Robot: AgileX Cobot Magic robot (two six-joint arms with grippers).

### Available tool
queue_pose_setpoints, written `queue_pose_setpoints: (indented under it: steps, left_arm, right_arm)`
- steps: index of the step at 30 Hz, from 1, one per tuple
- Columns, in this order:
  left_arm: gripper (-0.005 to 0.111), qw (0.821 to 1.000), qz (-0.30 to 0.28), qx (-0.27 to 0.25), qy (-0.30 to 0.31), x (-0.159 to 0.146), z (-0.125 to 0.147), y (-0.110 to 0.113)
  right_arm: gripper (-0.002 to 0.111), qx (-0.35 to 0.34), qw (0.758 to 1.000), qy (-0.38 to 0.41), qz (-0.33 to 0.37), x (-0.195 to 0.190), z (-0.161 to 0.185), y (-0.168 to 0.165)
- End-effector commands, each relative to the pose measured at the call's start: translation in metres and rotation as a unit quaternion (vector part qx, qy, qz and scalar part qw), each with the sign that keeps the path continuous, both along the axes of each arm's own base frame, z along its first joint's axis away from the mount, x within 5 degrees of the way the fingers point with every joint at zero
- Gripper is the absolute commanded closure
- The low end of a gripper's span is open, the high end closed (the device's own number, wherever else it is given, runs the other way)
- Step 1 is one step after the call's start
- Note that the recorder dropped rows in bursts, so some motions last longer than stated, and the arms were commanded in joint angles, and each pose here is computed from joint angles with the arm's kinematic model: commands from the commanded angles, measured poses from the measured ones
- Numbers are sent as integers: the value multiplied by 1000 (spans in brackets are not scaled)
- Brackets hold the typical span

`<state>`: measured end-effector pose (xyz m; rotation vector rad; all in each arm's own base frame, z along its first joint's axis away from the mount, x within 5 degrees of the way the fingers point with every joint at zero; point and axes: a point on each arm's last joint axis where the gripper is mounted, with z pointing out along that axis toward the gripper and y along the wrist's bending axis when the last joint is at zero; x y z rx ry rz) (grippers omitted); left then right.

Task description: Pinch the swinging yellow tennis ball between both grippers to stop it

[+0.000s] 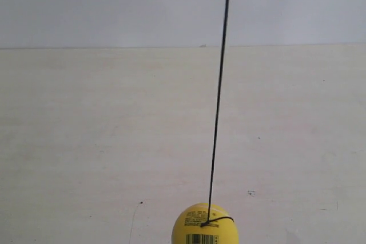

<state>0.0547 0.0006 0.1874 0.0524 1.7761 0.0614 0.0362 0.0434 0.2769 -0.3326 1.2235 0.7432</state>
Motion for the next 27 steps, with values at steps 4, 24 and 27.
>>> queue_pose_setpoints:
  steps: [4, 24, 27]
  left_arm:
    - [102, 1000, 1, -3, 0, 0, -1, 0]
    - [102, 1000, 1, -3, -2, 0, 0, 0]
    - [102, 1000, 1, -3, -2, 0, 0, 0]
  right_arm:
    - [108, 133, 990, 10, -41, -1, 9, -17]
    - [108, -9, 947, 65, -315, 18, -53, -41]
    - [108, -73, 936, 99, -331, 20, -63, -42]
